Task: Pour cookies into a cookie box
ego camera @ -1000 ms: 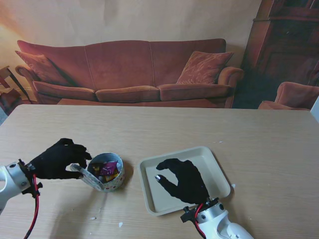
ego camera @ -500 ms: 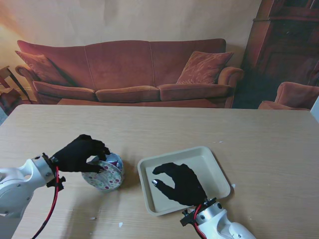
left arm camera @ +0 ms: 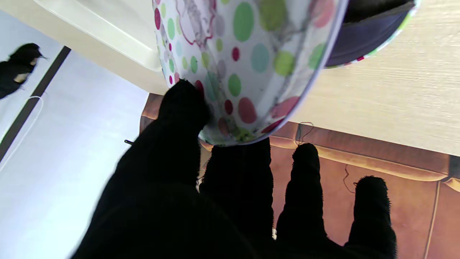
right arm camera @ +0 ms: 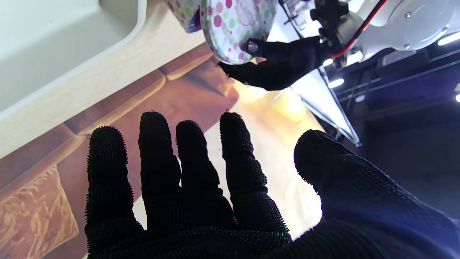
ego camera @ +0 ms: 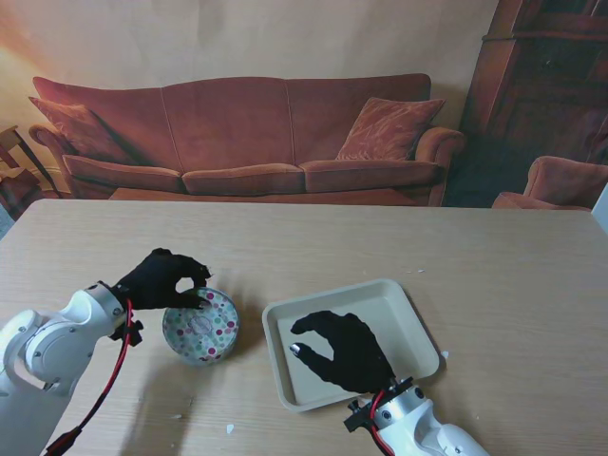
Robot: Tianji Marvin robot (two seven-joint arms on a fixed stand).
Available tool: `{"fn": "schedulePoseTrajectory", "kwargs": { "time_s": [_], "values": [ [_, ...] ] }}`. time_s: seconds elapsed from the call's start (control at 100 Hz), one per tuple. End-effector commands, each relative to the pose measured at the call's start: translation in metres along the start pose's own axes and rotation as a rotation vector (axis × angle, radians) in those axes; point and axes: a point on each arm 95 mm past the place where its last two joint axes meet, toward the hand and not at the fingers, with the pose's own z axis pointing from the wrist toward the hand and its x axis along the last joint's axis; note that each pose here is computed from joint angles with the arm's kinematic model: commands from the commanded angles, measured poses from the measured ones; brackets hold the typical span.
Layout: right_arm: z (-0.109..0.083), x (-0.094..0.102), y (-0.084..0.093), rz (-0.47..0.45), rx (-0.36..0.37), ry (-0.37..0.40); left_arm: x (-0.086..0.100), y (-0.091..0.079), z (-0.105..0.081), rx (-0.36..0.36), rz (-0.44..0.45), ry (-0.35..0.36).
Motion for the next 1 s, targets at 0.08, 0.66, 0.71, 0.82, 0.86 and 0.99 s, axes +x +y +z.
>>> {"fn": "schedulePoseTrajectory", "kwargs": {
  "time_s": [0.08,0.66,0.71,0.82,0.86,0.99],
  "values": [
    [0.000,0.003,-0.003,0.010,0.022,0.006,-0.012,0.006,0.006,0.011,0.007,-0.038],
    [0.001,0.001,-0.008,0.019,0.082,0.005,-0.049,0.033,0.013,0.056,-0.051,-0.154],
    [0.001,0.001,-0.008,0.019,0.083,0.006,-0.051,0.035,0.012,0.055,-0.058,-0.161],
    [0.001,0.000,-0.008,0.020,0.086,0.006,-0.057,0.039,0.009,0.057,-0.049,-0.173],
    [0.001,0.000,-0.008,0.020,0.089,0.006,-0.059,0.041,0.008,0.057,-0.049,-0.176],
    [0.002,0.000,-0.010,0.021,0.102,0.006,-0.063,0.045,0.008,0.065,-0.055,-0.188]
  ]
}}
